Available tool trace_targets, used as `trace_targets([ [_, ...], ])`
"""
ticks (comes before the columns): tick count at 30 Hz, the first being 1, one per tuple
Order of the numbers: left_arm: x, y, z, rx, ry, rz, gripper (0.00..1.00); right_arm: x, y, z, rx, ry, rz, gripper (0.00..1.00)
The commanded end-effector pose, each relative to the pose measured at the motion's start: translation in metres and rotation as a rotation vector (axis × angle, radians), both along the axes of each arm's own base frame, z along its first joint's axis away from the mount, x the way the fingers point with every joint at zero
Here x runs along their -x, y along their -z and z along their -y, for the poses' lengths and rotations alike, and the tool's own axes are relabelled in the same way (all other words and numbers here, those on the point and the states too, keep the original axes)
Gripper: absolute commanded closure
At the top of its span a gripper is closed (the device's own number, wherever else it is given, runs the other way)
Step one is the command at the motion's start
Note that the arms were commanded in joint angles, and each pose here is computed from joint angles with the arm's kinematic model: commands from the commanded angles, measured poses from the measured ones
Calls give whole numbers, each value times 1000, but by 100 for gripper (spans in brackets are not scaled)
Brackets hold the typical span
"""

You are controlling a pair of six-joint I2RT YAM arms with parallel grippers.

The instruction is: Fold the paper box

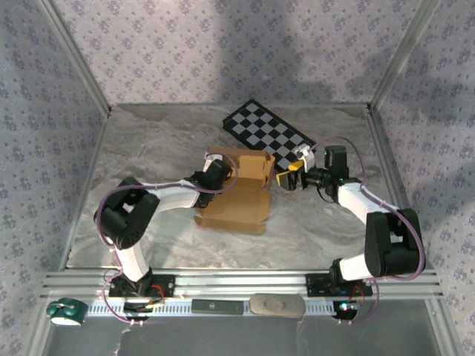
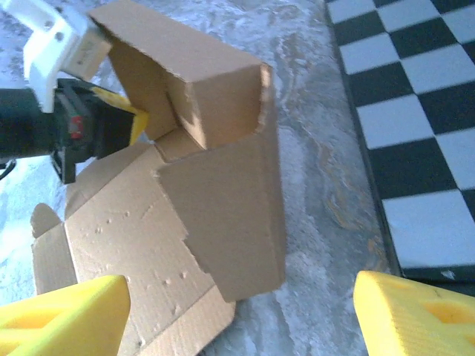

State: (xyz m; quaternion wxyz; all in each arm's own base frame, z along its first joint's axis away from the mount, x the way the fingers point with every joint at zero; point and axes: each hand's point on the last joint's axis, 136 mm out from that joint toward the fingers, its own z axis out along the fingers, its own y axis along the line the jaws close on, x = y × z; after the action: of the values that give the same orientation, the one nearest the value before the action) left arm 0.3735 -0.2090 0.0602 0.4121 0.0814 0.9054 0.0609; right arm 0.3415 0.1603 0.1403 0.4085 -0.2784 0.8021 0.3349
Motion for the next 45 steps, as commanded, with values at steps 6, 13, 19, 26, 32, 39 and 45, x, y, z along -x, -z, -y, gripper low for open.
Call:
trace_targets([
  [6, -1, 1, 5, -45, 48, -24, 100, -5, -3, -40, -2, -245, -129, 23],
  [13, -2, 1, 5, -43, 51, -21, 100, 7, -4, -55, -5, -319, -153, 22],
  [19, -3, 1, 3, -44, 47, -21, 100, 15, 0, -64, 53, -334, -126, 22],
  [26, -2, 3, 3, -44, 48, -26, 100, -24, 21, -41, 241, -102, -145, 26],
  [32, -2, 2, 3, -42, 48, -23, 100, -30, 26, -44, 289, -56, -118, 26],
  [39, -3, 2, 3, -47, 51, -25, 100, -18, 13, -71, 219, -154, -88, 28],
  [45, -3, 1, 3, -46, 48, -21, 100, -4, 10, -71, 211, -190, -67, 27],
])
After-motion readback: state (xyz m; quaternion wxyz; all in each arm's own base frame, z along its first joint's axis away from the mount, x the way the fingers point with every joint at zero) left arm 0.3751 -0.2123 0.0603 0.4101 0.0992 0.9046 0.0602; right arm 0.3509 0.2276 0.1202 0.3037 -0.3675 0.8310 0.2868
